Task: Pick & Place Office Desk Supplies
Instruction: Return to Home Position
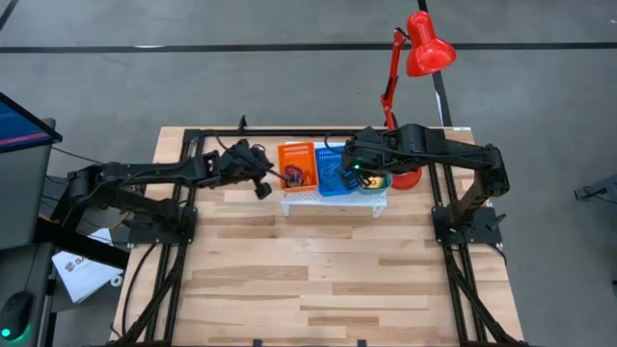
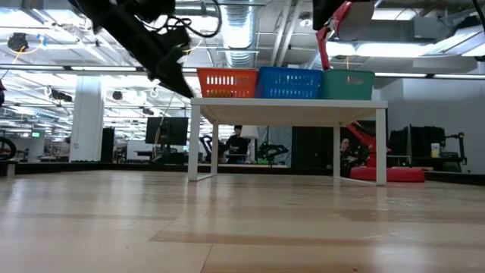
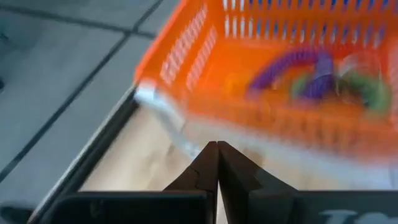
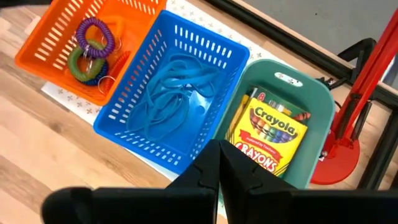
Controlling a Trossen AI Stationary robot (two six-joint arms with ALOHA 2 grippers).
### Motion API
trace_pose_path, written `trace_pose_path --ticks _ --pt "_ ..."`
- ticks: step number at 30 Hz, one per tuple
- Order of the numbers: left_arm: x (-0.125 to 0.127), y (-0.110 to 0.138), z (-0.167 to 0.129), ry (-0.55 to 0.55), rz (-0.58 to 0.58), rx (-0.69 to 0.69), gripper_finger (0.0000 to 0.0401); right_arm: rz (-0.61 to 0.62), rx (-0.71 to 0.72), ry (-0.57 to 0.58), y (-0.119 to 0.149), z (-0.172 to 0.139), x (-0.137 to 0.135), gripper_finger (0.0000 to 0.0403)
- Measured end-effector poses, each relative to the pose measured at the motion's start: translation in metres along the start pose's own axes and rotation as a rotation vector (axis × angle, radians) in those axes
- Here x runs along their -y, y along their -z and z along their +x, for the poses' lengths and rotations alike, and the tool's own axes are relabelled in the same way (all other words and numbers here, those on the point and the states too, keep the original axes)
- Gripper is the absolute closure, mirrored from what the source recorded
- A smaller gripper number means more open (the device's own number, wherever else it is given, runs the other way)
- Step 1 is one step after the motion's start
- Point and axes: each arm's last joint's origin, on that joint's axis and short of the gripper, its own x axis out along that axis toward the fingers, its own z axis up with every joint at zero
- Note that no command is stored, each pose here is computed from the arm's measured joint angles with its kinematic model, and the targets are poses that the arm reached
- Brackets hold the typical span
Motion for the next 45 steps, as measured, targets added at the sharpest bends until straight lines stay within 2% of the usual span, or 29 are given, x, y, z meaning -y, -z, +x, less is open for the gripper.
trace_pose_path --ticks 3,7,10,14,18,21,24,31,36,45 --pt "-0.005 0.003 -0.014 -0.006 0.003 -0.027 0.0401 -0.007 0.0 0.003 0.0 0.001 -0.001 0.0403" --pt "-0.01 0.01 -0.037 0.004 0.01 -0.072 0.0401 -0.091 0.025 0.016 0.004 -0.001 -0.005 0.0403" --pt "-0.011 0.013 -0.058 0.109 0.011 -0.059 0.0401 -0.181 0.062 0.015 0.012 -0.008 -0.01 0.0403" --pt "-0.013 0.024 -0.087 0.299 -0.012 0.076 0.0401 -0.255 0.135 0.013 0.027 -0.023 -0.014 0.0403" --pt "-0.016 0.06 -0.104 0.398 -0.054 0.162 0.0401 -0.294 0.171 -0.015 0.051 -0.036 -0.013 0.0403" --pt "-0.014 0.068 -0.118 0.517 -0.13 0.389 0.0401 -0.282 0.212 -0.042 0.072 -0.048 -0.008 0.0403" --pt "-0.007 0.081 -0.119 0.613 -0.134 0.501 0.0401 -0.251 0.253 -0.078 0.094 -0.056 -0.001 0.0403" --pt "0.016 0.108 -0.101 0.706 -0.069 0.635 0.0401 -0.217 0.314 -0.168 0.14 -0.056 0.005 0.0403" --pt "0.022 0.119 -0.094 0.672 -0.025 0.624 0.0401 -0.213 0.339 -0.22 0.167 -0.052 0.006 0.0403" --pt "0.024 0.129 -0.09 0.696 -0.025 0.651 0.0395 -0.188 0.411 -0.292 0.206 -0.051 0.01 0.0403"
